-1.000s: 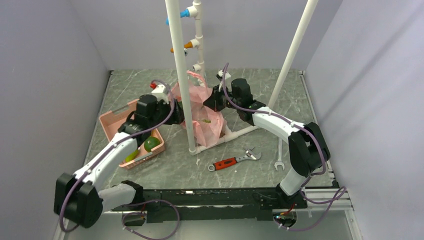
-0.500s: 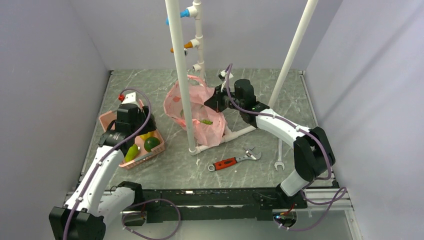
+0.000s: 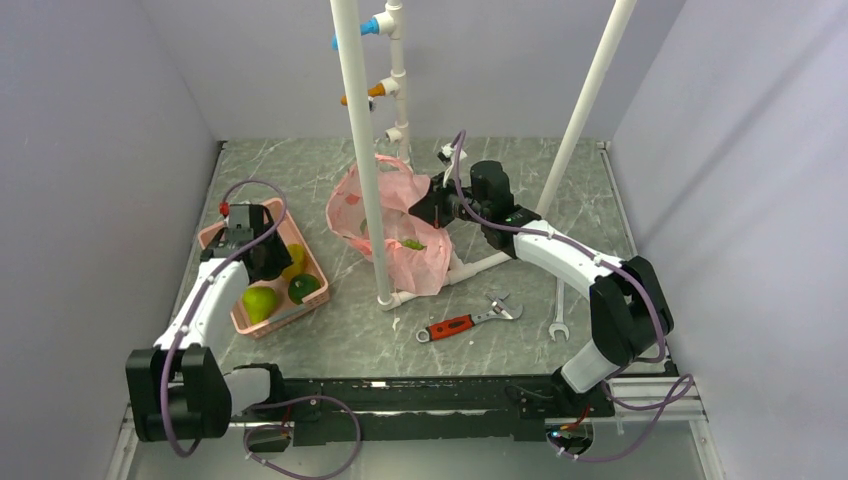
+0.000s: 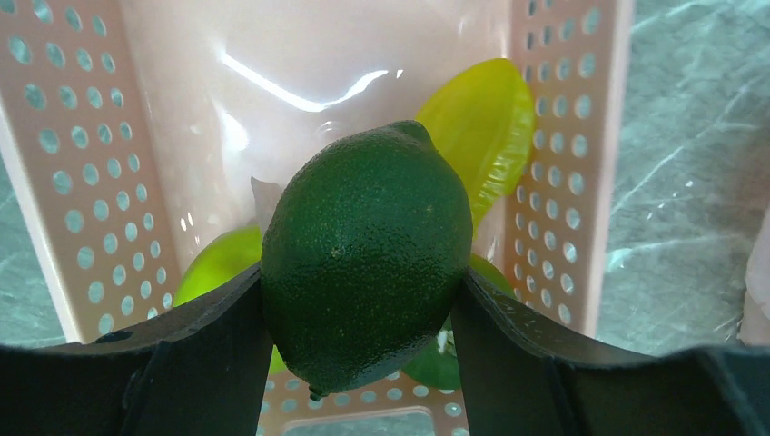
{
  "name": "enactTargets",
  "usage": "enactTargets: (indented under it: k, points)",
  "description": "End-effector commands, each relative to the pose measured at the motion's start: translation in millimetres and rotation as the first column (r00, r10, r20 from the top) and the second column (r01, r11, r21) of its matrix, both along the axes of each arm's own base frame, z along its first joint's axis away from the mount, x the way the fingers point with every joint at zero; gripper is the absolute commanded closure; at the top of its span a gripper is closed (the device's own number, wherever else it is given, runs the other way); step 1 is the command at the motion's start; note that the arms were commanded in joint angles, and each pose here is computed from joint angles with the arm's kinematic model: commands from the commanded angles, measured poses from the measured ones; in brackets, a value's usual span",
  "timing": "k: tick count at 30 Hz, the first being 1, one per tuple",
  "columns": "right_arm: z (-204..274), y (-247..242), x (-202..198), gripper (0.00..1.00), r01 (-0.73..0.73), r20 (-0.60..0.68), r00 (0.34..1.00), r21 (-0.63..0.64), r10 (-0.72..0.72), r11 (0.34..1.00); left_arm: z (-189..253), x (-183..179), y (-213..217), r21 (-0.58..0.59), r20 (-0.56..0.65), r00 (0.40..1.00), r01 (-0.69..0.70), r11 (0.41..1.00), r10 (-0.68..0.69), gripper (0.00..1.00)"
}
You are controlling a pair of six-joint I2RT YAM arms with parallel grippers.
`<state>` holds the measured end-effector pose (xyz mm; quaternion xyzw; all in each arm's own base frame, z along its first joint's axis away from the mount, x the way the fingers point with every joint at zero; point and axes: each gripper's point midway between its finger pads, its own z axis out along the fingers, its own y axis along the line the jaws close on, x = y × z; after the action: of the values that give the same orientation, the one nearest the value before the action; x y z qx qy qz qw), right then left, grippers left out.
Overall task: Take the fake fruits out of the plastic bag
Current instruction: Place the fake fruit in the bin.
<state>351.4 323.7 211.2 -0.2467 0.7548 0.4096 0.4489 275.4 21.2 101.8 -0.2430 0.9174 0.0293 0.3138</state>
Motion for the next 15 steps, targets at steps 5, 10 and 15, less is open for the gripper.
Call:
enactTargets:
  k: [5, 10, 15]
  points:
    - [30, 0, -7, 1.0, -0.041, 0.092, 0.995, 0.043, 0.037, 0.998, 1, 14, 11, -0.085, 0.023, 0.998, -0.053, 0.995, 0.055, 0.3]
    - [35, 2, -11, 1.0, -0.063, 0.083, 0.995, 0.06, 0.058, 0.996, 7, 10, 6, -0.103, 0.08, 0.996, -0.03, 0.994, 0.038, 0.02]
    - [42, 4, -10, 1.0, -0.062, 0.076, 0.995, 0.076, 0.057, 0.995, 30, 12, -4, -0.126, 0.176, 0.984, 0.033, 0.991, -0.011, 0.01]
